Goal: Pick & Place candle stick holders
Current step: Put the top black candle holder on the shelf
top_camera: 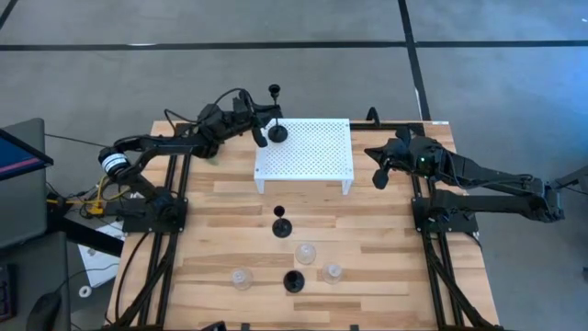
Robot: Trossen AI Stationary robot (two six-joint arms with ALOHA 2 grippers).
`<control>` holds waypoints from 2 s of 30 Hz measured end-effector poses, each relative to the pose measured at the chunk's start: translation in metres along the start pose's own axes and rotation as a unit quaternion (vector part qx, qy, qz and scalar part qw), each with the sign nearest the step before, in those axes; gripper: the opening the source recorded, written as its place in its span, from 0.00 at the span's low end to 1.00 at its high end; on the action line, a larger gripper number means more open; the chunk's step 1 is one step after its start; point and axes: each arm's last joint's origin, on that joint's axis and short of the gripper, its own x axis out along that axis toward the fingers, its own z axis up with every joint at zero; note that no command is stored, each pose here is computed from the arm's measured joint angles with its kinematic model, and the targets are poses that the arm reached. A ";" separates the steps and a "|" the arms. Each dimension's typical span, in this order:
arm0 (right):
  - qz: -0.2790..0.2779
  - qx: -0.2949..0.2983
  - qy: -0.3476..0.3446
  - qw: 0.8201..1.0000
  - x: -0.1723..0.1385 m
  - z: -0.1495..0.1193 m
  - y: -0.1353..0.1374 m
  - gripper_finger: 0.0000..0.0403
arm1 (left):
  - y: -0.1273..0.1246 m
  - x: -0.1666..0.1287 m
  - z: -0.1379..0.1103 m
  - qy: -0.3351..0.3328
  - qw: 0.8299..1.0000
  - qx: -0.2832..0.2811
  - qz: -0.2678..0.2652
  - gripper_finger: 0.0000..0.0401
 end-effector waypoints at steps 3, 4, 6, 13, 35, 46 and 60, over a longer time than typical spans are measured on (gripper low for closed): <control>0.000 0.000 0.000 1.000 0.000 0.000 0.000 0.00 | 0.000 0.000 0.001 -0.009 1.000 0.003 0.000 0.03; 0.000 0.000 0.000 1.000 0.000 0.000 0.000 0.00 | 0.000 0.000 0.001 -0.008 1.000 0.004 0.000 0.03; 0.000 0.000 0.000 1.000 0.000 0.000 0.000 0.00 | 0.000 0.000 0.001 -0.007 1.000 0.010 0.004 0.03; 0.000 0.000 0.000 1.000 0.000 0.000 0.000 0.00 | 0.002 0.002 -0.005 -0.001 1.000 0.009 0.012 0.03; 0.002 -0.001 0.004 1.000 0.000 -0.001 0.000 0.00 | 0.002 0.000 -0.003 0.000 0.999 -0.014 0.033 0.30; 0.002 0.003 0.005 1.000 0.000 -0.001 0.000 0.00 | -0.008 -0.027 0.009 -0.001 0.999 0.012 0.032 0.43; 0.006 0.003 0.005 1.000 0.000 -0.001 0.000 0.00 | -0.041 -0.105 0.035 -0.038 0.999 0.002 -0.027 0.37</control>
